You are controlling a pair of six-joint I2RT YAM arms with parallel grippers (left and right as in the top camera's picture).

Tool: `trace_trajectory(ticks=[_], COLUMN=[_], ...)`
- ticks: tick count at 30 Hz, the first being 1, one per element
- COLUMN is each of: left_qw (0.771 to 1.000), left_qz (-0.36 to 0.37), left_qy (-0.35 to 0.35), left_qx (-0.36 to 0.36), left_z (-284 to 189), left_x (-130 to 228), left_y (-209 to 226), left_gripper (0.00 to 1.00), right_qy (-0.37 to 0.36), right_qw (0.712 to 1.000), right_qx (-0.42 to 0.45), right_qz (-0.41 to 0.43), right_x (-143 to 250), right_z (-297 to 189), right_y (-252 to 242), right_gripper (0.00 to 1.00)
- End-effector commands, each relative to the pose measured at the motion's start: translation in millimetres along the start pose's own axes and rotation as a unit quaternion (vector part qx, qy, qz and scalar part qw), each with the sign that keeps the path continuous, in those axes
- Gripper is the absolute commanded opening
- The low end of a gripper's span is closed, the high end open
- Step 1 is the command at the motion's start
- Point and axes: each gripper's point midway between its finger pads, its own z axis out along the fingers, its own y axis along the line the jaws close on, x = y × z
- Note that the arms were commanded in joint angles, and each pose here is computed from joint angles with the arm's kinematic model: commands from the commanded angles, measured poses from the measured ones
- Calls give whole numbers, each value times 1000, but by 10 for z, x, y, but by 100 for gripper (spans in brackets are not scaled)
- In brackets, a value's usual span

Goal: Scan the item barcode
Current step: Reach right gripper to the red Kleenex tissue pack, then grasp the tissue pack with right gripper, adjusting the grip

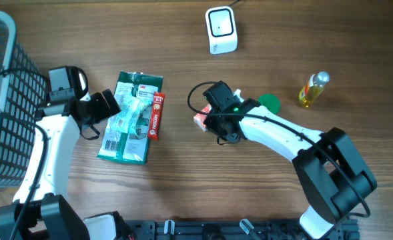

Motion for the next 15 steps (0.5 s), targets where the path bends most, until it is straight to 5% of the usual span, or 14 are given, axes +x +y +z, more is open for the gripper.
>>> trace_trajectory(ticks=[1,7,15], left_qw=[1000,1000,1000], left_qz=[12,12,12], left_qy=[5,5,5], left_qx=[3,3,3], left_z=[17,17,17], left_x=[27,27,27], left_y=[-17,-17,-17], left_gripper=[100,100,100], right_qy=[-41,-72,-34], right_qw=[995,993,999], right_qx=[-3,-55,-4], right_qz=[-94,-71,-3], right_x=[-203,-535,-275], right_z=[-133,-459,-232], right_y=[17,260,28], right_gripper=[24,22,11])
